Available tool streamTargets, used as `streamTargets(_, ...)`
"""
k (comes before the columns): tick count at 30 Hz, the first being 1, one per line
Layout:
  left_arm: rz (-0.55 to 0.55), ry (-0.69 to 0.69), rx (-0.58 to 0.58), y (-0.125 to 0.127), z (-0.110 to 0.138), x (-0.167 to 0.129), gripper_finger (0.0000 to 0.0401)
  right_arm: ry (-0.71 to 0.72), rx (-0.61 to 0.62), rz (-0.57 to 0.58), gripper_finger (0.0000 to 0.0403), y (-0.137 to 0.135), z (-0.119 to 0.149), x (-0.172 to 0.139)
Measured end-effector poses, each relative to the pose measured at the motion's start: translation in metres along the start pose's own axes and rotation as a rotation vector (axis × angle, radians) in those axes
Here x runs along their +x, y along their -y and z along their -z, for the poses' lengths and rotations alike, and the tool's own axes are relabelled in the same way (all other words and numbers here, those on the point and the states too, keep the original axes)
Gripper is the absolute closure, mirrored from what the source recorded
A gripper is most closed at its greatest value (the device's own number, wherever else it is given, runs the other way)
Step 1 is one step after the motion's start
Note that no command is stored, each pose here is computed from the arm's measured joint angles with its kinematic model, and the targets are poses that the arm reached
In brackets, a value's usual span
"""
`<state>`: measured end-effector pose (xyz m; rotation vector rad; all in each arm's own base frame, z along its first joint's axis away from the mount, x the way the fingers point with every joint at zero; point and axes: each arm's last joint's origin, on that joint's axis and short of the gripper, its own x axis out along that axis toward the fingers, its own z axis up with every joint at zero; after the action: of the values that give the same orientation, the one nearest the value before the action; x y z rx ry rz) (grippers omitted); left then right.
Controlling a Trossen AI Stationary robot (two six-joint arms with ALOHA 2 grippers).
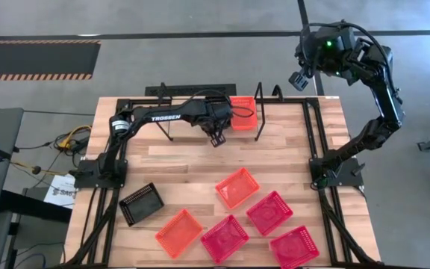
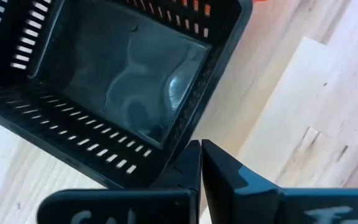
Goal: Stack baskets on shelf by color
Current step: Stack the top black bin on top of the black bin on the shelf
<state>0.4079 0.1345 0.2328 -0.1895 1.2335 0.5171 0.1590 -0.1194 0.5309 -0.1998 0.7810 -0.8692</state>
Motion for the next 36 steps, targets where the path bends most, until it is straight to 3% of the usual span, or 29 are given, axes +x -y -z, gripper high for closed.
streamTargets(7, 0.061, -0.027, -0.053, 0.018, 0.004, -0.007, 0.0401, -0.003, -0.002, 0.0, 0.0402, 0.0, 0.0, 0.0)
streamTargets(13, 0.035, -0.068, -0.051, 0.034, 0.008, -0.025, 0.0401, -0.064, 0.038, -0.016, 0.0402, -0.002, 0.007, 0.0)
streamTargets(17, 0.031, -0.009, -0.042, 0.036, 0.001, -0.032, 0.0401, -0.079, 0.071, -0.018, 0.0402, -0.002, 0.008, 0.0)
streamTargets(21, 0.002, 0.111, -0.07, 0.024, -0.014, -0.033, 0.0401, -0.079, 0.079, -0.017, 0.0402, -0.002, 0.008, 0.0)
streamTargets(25, 0.0, 0.193, -0.132, -0.007, -0.028, -0.028, 0.0401, -0.079, 0.079, -0.017, 0.0402, -0.002, 0.008, 0.0)
streamTargets(31, 0.007, 0.179, -0.206, -0.048, -0.031, -0.021, 0.0401, -0.078, 0.078, -0.018, 0.0402, -0.002, 0.008, 0.0)
streamTargets(36, 0.043, 0.169, -0.167, -0.05, -0.031, -0.018, 0.0401, -0.078, 0.07, -0.018, 0.0402, -0.002, 0.008, 0.0)
